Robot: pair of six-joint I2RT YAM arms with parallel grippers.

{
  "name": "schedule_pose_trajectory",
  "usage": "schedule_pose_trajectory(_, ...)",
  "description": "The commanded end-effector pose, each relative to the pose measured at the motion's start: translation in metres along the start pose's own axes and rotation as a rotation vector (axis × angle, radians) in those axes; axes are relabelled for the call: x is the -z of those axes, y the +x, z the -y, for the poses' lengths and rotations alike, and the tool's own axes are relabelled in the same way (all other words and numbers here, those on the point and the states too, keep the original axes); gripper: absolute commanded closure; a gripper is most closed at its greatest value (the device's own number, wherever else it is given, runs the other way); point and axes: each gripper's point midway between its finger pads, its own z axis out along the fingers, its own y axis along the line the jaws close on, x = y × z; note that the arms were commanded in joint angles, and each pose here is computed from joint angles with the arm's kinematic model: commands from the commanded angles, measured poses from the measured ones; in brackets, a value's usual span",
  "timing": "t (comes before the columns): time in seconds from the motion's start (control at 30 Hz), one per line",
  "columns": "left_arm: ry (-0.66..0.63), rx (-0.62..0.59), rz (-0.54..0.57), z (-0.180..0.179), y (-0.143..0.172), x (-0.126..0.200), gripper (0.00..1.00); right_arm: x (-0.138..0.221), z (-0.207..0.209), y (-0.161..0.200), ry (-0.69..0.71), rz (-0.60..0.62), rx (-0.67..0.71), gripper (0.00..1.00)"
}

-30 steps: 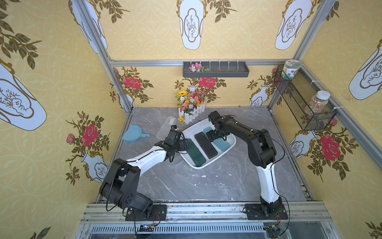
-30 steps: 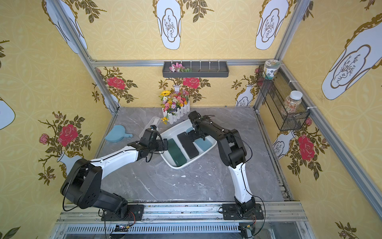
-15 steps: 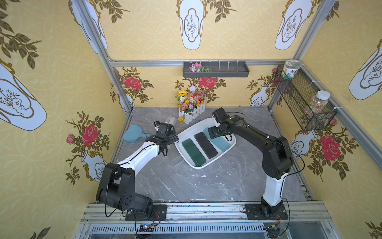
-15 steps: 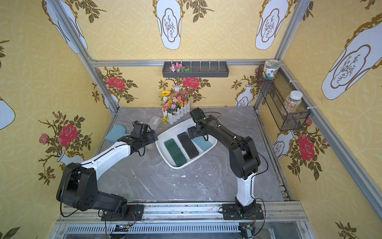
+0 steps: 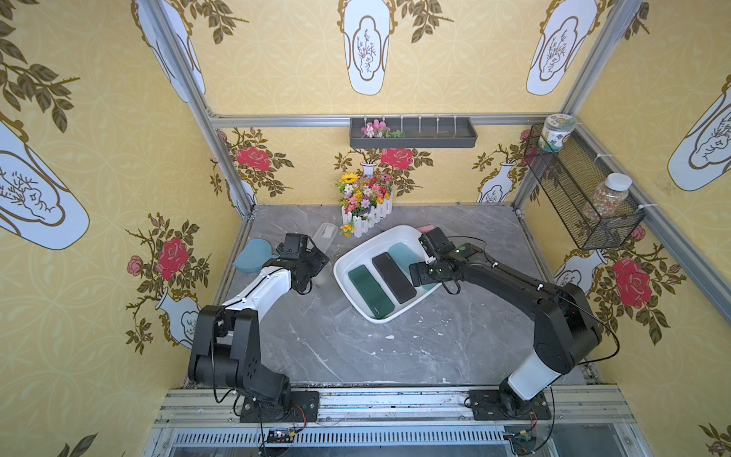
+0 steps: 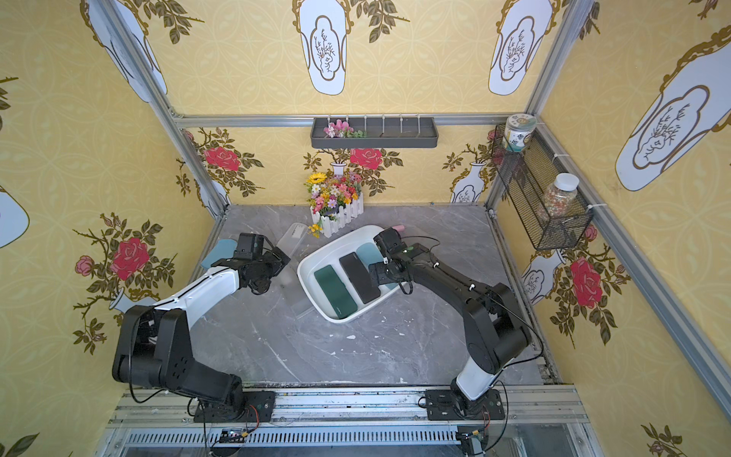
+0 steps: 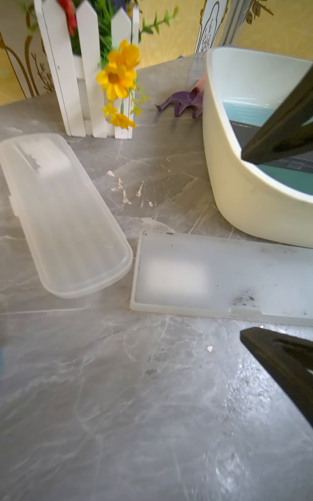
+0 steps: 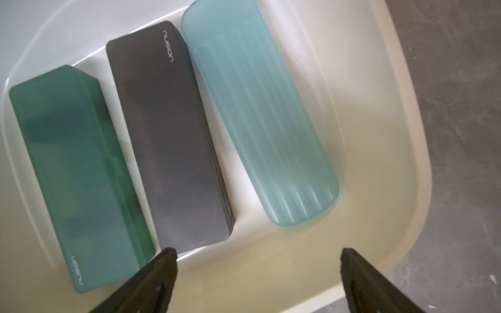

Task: Put the pencil case into the storage box
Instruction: Place the pencil case at the storage box, then pick up the pencil case from the center of the board.

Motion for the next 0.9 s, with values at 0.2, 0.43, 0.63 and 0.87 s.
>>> schedule_pose_trajectory(0.2, -0.142, 0.056, -0.127, -0.017, 0.015, -0.031, 0.0, 0.003, -0.015, 0.0, -0.06, 0.056, -0.025, 0.03)
schedule_pose_trajectory(0.43, -0.142, 0.052, -0.187, -0.012, 0.021, -0.04, 0.0, 0.002, -0.014, 0.007, -0.067, 0.06, -0.023, 0.03)
schedule_pose_trajectory(0.63, -0.171, 0.034, -0.215, -0.021, 0.029, -0.046, 0.0, 0.003, -0.008, 0.011, -0.053, 0.069, -0.03, 0.03)
schedule_pose_trajectory(0.87, -0.201, 0.007, -0.234, -0.028, 0.034, -0.047, 0.0, 0.004, -0.009, 0.009, -0.062, 0.08, -0.035, 0.03)
